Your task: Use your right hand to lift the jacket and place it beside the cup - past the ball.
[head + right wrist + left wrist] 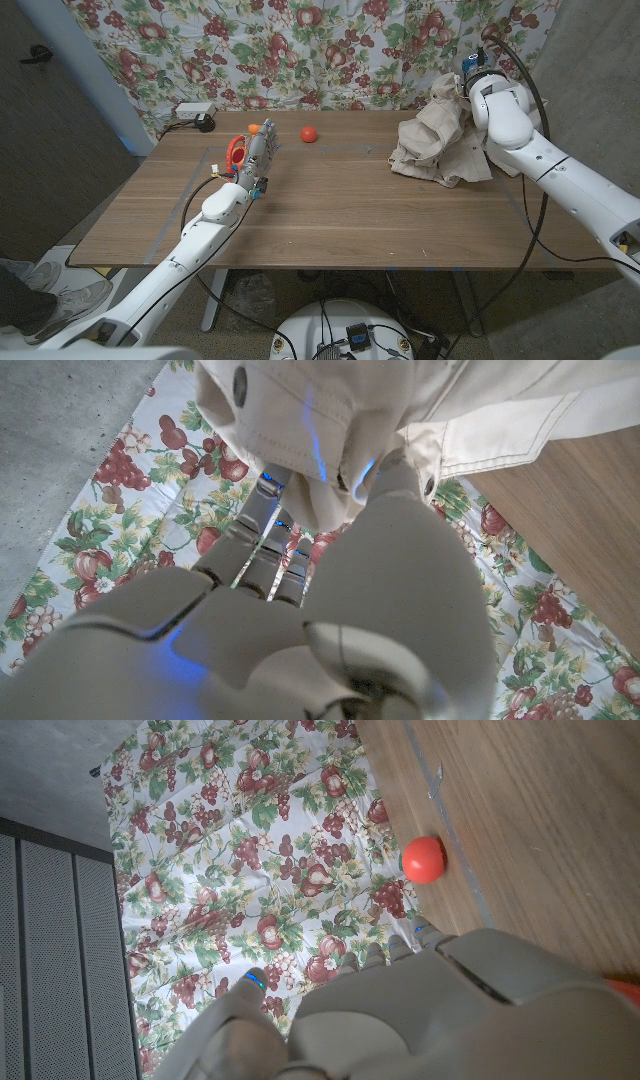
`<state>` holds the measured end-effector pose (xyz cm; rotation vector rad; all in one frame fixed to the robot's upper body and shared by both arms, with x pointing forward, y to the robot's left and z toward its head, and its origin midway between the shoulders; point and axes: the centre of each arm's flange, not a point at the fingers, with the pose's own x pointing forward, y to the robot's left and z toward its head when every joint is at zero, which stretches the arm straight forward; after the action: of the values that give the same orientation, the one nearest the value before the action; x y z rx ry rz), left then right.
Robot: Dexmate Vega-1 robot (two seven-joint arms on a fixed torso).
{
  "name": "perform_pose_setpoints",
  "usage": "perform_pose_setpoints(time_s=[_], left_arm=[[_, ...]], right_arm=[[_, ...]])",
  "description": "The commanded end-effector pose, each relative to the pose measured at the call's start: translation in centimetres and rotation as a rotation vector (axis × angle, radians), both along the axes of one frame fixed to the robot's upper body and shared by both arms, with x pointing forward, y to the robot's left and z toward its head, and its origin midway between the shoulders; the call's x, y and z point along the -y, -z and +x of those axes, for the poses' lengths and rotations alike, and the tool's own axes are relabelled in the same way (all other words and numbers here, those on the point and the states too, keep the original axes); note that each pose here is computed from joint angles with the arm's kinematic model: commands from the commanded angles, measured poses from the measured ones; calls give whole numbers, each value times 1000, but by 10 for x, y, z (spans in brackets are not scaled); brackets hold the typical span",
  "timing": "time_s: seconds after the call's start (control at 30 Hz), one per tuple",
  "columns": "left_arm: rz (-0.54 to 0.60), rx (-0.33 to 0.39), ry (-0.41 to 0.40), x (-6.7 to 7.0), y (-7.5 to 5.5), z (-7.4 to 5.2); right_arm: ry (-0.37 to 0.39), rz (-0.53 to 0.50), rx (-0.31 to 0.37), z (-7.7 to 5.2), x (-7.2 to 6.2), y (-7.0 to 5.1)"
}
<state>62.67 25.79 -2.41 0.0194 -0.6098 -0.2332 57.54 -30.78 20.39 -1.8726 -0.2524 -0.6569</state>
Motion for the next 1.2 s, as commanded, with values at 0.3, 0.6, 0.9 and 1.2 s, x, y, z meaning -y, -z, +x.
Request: perform_pose_setpoints(time_s=[0.3,0.6,0.9,1.2], left_arm=[[14,8,20,1,-7,5],[18,8,27,-1,-7,5],[27,4,30,-5,-9,6],[57,7,50,-3,-13,5]], right_arm=[[-40,-44,121,-29,0,-9],[-46,-46,157,-34,2,-10],[-55,-48,207,-36,1,-12],[-47,-58,262,-48,3,-16]])
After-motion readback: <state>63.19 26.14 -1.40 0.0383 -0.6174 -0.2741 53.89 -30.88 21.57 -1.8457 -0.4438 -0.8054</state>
